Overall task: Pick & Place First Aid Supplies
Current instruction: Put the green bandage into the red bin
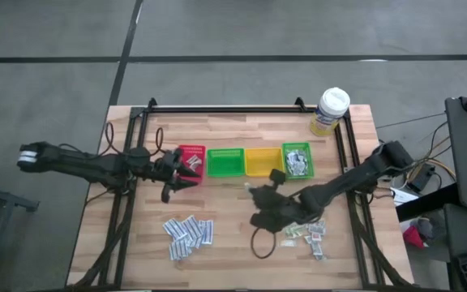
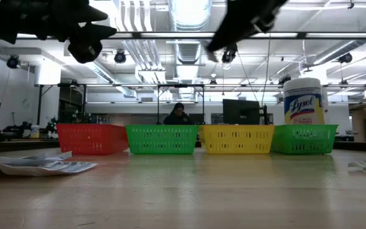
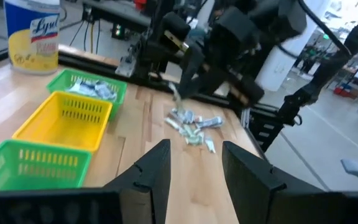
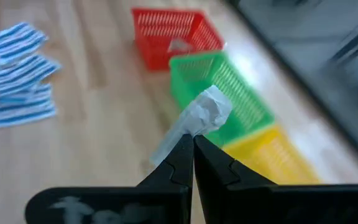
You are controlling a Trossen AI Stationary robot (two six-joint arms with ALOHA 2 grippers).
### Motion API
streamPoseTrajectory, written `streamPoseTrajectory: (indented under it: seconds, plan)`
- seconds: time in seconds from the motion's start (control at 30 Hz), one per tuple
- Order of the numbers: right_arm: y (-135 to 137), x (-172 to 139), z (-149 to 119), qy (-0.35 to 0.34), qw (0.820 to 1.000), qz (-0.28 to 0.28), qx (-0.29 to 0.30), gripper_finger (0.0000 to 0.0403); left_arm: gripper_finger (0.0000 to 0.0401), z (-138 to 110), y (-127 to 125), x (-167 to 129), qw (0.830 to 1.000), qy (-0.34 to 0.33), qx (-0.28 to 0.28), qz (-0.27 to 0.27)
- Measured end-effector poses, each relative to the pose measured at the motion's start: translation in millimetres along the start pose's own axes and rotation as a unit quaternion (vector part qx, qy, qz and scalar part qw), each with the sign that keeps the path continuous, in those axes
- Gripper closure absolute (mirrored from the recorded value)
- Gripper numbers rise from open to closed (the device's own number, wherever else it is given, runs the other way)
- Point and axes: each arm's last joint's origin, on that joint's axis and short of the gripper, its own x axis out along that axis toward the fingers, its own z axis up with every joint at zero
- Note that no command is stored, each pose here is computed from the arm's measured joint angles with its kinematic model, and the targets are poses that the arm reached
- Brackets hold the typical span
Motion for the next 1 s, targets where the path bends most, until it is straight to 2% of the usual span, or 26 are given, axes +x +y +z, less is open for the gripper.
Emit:
streamPoseTrajectory:
  seconds: [0.17,0.37,0.63,0.77,1.0]
  plan:
    - [25.5,19.8,14.2,-0.046,0.994,-0.081,-0.059,0.0394,0.0263,-6.0,-0.2,5.7,1.000,-0.010,0.015,-0.011]
    - [54.0,43.2,23.0,-0.070,0.976,-0.175,-0.112,0.0394,0.0263,-8.5,-2.8,13.0,0.998,-0.012,0.050,-0.022]
    - [82.1,65.1,28.4,-0.074,0.964,-0.209,-0.149,0.0394,0.0263,-11.6,-3.1,24.7,0.995,-0.022,0.093,-0.029]
    - [89.4,68.0,36.6,-0.081,0.956,-0.232,-0.159,0.0394,0.0263,-17.1,-0.8,31.5,0.995,-0.010,0.094,-0.026]
    - [91.1,63.3,51.7,-0.092,0.957,-0.231,-0.150,0.0394,0.0263,-23.1,1.8,40.4,0.995,-0.004,0.098,-0.024]
